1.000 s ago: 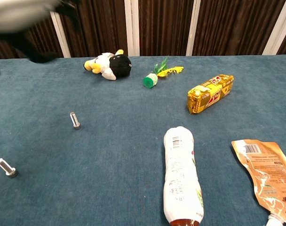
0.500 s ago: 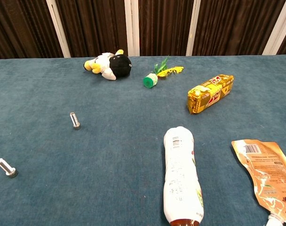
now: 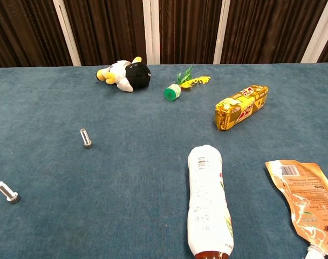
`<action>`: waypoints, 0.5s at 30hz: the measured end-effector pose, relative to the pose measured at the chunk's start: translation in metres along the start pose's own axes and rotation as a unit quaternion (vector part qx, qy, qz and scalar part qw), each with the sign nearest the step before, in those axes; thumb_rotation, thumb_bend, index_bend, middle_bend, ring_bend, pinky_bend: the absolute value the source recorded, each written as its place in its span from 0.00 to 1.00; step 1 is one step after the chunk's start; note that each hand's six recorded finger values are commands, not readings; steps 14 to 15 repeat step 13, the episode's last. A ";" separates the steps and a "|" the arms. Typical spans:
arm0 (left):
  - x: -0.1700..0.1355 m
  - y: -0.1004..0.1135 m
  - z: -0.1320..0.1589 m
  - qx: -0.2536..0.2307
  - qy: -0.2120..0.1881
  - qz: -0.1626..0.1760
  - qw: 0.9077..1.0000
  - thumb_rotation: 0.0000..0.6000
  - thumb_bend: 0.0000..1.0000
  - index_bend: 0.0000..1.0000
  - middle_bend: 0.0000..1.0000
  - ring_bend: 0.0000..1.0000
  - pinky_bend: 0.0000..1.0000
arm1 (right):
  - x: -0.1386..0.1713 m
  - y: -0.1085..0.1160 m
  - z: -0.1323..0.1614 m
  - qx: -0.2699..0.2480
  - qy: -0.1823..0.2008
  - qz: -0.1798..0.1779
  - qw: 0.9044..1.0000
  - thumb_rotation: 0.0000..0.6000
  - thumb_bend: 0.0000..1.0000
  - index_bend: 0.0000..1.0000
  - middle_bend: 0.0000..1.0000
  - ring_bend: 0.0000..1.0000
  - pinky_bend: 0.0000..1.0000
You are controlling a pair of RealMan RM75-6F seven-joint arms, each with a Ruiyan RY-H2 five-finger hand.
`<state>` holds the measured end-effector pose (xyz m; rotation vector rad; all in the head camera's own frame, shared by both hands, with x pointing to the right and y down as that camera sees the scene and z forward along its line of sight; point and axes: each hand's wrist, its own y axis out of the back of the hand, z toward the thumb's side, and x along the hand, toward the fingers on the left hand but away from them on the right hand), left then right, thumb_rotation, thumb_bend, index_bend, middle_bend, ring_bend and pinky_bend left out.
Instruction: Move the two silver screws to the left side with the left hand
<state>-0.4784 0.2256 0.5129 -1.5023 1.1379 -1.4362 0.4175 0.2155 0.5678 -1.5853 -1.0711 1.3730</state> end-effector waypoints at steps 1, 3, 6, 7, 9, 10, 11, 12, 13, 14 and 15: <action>0.000 0.001 -0.001 0.002 0.002 0.006 1.000 1.00 0.45 0.23 0.03 0.00 0.00 | 0.001 0.001 0.000 0.002 0.002 0.002 1.000 1.00 0.11 0.15 0.07 0.04 0.00; -0.001 0.003 -0.003 0.010 0.008 0.015 1.000 1.00 0.45 0.23 0.03 0.00 0.00 | 0.002 0.002 0.001 0.003 0.005 0.004 1.000 1.00 0.11 0.15 0.07 0.04 0.00; -0.001 0.002 -0.008 0.021 0.019 0.013 1.000 1.00 0.45 0.23 0.02 0.00 0.00 | 0.002 0.003 0.003 0.003 0.008 0.003 1.000 1.00 0.11 0.15 0.07 0.04 0.00; -0.001 0.002 -0.009 0.023 0.023 0.011 0.999 1.00 0.45 0.22 0.02 0.00 0.00 | 0.002 0.003 0.004 0.002 0.009 0.001 1.000 1.00 0.11 0.15 0.07 0.04 0.00; 0.000 0.001 -0.013 0.023 0.033 0.007 0.999 1.00 0.45 0.22 0.02 0.00 0.00 | 0.003 0.004 0.004 0.001 0.010 -0.001 1.000 1.00 0.11 0.15 0.07 0.04 0.00; 0.001 0.001 -0.014 0.023 0.036 0.007 0.999 1.00 0.45 0.22 0.02 0.00 0.00 | 0.004 0.005 0.004 0.001 0.010 -0.002 1.000 1.00 0.11 0.15 0.07 0.04 0.00; 0.001 0.002 -0.015 0.023 0.038 0.009 0.999 1.00 0.45 0.22 0.02 0.00 0.00 | 0.004 0.005 0.004 0.001 0.009 -0.002 1.000 1.00 0.11 0.15 0.07 0.04 0.00; 0.001 0.003 -0.015 0.023 0.039 0.011 0.999 1.00 0.45 0.22 0.02 0.00 0.00 | 0.004 0.006 0.004 0.001 0.008 -0.002 1.000 1.00 0.11 0.15 0.07 0.04 0.00; 0.001 0.004 -0.016 0.025 0.040 0.011 0.999 1.00 0.45 0.22 0.02 0.00 0.00 | 0.004 0.006 0.003 0.001 0.006 -0.002 1.000 1.00 0.11 0.15 0.07 0.04 0.00; 0.001 0.004 -0.016 0.025 0.040 0.011 0.999 1.00 0.45 0.22 0.02 0.00 0.00 | 0.004 0.006 0.003 0.001 0.006 -0.002 1.000 1.00 0.11 0.15 0.07 0.04 0.00; 0.001 0.004 -0.016 0.025 0.040 0.011 0.999 1.00 0.45 0.22 0.02 0.00 0.00 | 0.004 0.006 0.003 0.001 0.006 -0.002 1.000 1.00 0.11 0.15 0.07 0.04 0.00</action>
